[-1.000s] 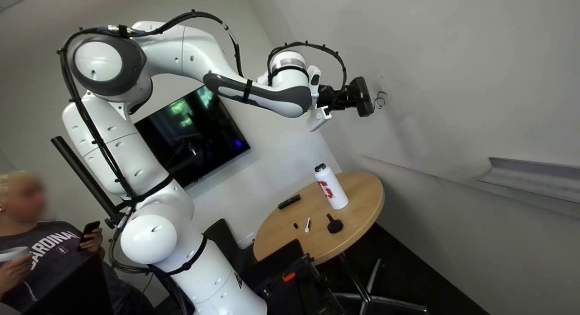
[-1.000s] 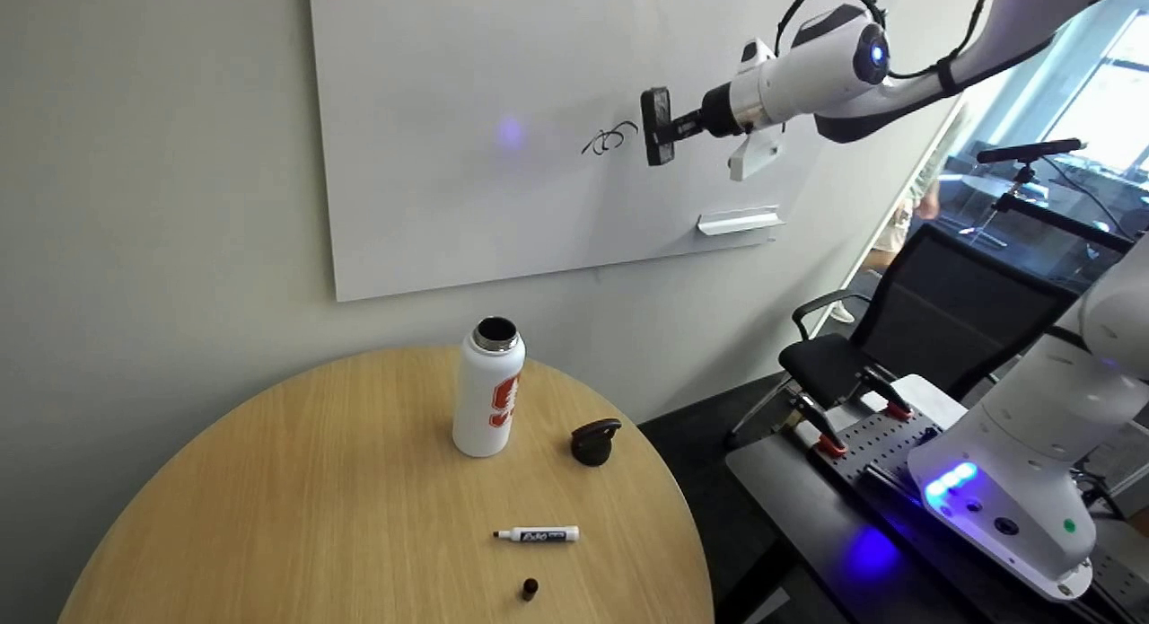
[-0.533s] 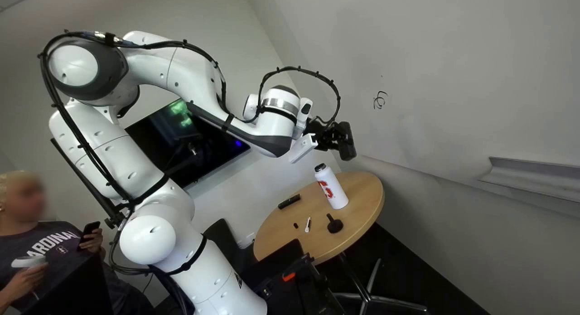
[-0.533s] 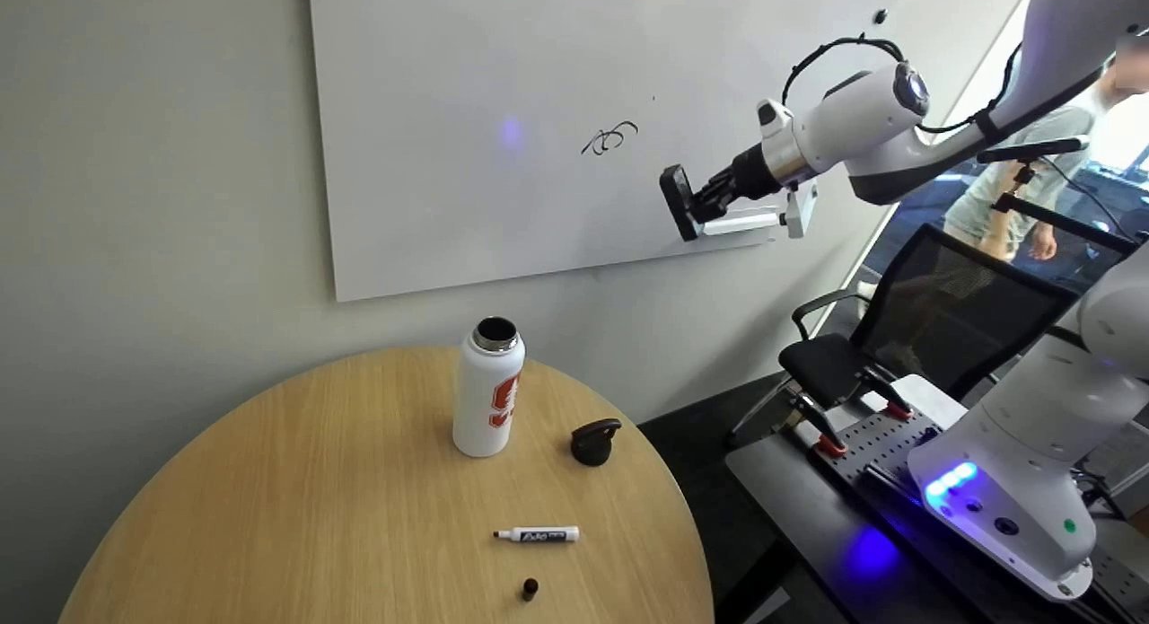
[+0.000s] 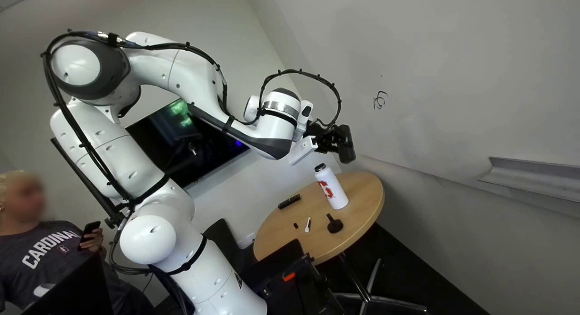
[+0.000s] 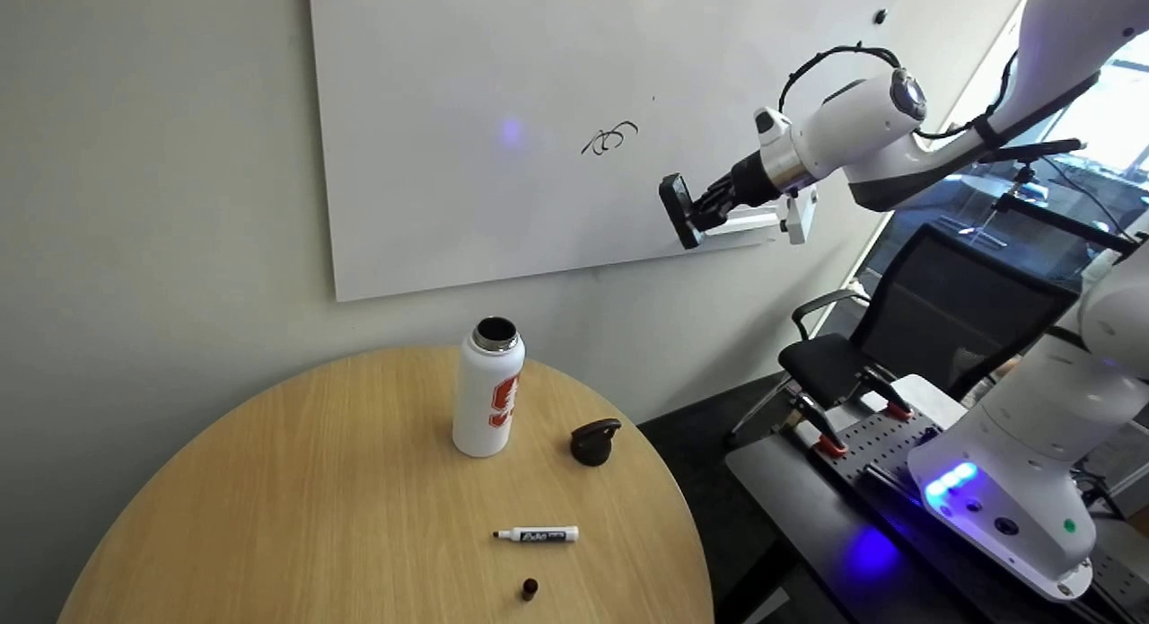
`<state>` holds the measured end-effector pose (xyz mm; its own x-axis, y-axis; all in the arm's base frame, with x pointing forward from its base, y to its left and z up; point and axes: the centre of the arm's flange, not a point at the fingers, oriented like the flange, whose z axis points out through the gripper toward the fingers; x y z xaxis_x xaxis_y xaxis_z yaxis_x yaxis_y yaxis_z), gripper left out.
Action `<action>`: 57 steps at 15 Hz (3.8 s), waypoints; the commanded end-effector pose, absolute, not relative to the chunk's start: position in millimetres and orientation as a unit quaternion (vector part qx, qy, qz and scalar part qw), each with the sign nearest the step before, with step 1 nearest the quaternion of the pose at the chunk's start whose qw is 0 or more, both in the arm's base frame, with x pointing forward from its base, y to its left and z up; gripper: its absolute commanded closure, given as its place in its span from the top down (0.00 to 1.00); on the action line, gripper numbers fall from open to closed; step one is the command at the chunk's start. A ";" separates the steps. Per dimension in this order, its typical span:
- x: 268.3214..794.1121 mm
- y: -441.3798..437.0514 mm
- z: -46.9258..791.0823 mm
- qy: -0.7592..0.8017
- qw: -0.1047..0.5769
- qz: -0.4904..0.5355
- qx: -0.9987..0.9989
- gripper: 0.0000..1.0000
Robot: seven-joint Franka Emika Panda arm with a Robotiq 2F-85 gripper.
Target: Use the eraser to wipe the scribble on the right side of the whiteboard
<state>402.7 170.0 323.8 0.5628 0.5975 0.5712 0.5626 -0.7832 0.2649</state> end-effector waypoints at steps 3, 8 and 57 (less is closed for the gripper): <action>372.7 239.1 323.5 0.424 -0.063 0.288 0.856 0.28; 308.8 328.1 303.3 0.517 -0.135 0.236 0.812 0.28; 180.5 473.2 65.5 0.616 -0.071 -0.097 0.779 0.92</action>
<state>179.4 474.1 60.6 0.2285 0.9725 -0.0456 0.9442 -0.2328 -0.2330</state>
